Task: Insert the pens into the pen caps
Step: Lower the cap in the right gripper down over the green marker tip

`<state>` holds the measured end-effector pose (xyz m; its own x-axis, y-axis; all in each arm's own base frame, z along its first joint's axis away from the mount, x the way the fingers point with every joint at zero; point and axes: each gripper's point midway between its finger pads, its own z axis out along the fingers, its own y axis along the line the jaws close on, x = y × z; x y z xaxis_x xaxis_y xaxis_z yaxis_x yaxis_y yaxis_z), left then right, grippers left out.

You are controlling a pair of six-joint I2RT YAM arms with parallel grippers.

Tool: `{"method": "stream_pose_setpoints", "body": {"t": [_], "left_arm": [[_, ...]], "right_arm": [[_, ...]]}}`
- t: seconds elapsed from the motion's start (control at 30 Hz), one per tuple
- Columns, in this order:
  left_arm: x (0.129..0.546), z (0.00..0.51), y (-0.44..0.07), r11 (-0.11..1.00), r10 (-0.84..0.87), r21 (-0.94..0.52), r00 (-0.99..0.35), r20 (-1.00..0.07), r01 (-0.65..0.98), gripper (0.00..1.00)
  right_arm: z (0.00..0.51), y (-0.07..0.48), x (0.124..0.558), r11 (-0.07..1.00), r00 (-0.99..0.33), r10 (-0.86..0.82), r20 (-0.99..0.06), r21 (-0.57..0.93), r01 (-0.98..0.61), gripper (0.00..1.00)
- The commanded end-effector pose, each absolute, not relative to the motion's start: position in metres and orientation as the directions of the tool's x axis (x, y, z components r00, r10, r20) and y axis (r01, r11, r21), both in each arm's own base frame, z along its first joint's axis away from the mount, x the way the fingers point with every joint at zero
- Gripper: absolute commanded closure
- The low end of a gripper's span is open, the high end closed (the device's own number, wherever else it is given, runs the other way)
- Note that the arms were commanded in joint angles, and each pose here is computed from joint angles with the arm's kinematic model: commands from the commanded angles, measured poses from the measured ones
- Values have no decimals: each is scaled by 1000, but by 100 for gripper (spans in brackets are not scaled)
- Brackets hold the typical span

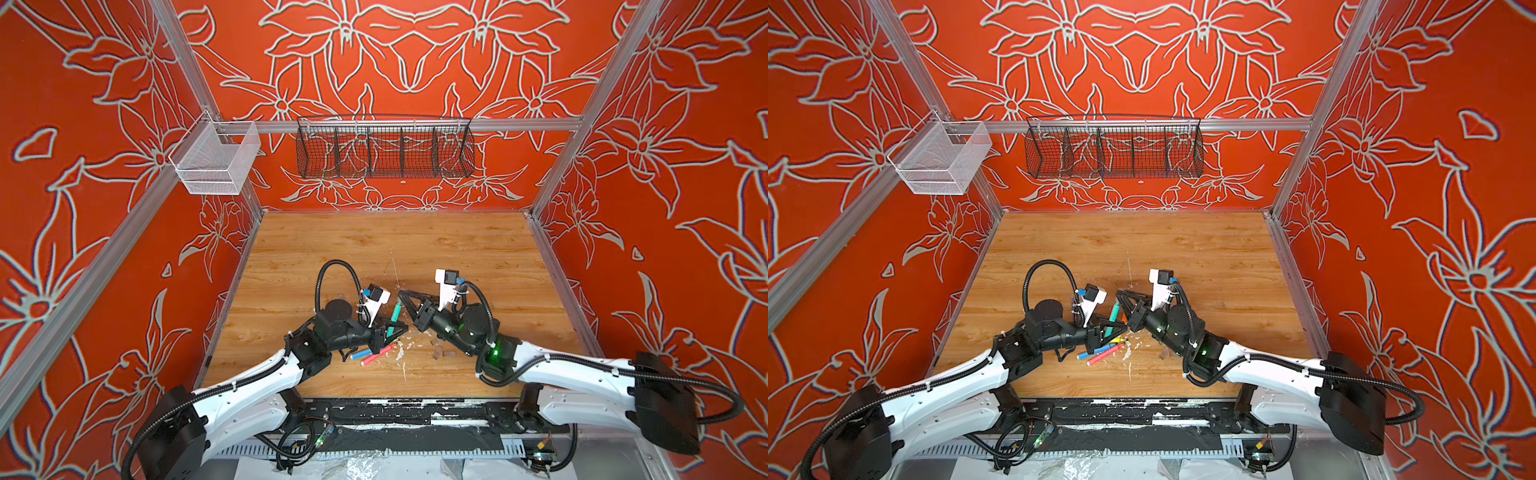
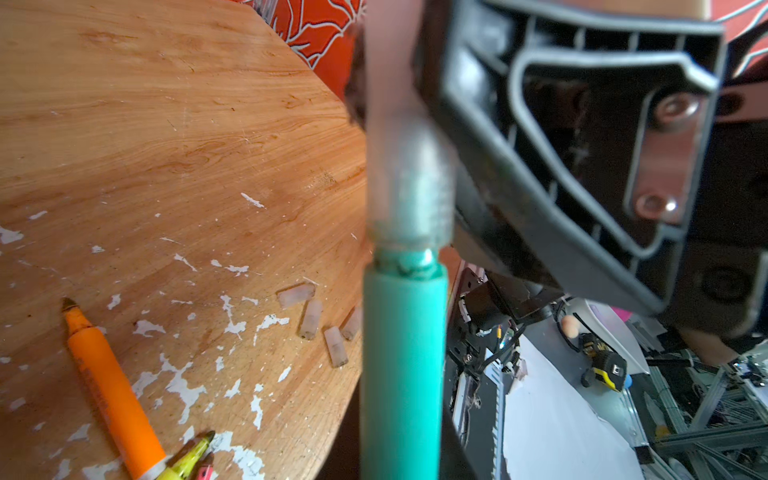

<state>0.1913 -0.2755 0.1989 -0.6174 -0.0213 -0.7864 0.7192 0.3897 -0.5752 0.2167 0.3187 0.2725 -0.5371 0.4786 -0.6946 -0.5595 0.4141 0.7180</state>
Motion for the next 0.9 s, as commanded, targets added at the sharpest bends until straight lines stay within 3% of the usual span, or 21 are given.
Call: {"method": "stream_pose_setpoints", "body": {"t": [0.0,0.13,0.3,0.7,0.87], "left_arm": [[191,243,-277,295,-111,-542,-535,-837,787,100],[192,245,-275,284,-126,-550,-538,-833,785,100],[188,249,-271,248,-148,-548,-528,-836,799,100],[194,247,-262,322,-154,-513,-491,-858,796,100],[197,245,-261,349,-146,-500,-481,-864,793,100]], "right_arm": [[264,333,190,345,-573,385,-723,689,-638,100],[268,342,177,307,-568,358,-742,667,-678,100],[264,345,173,334,-555,348,-756,653,-680,99],[280,295,189,508,-468,409,-783,622,-597,40],[317,282,189,525,-412,428,-804,593,-611,34]]}}
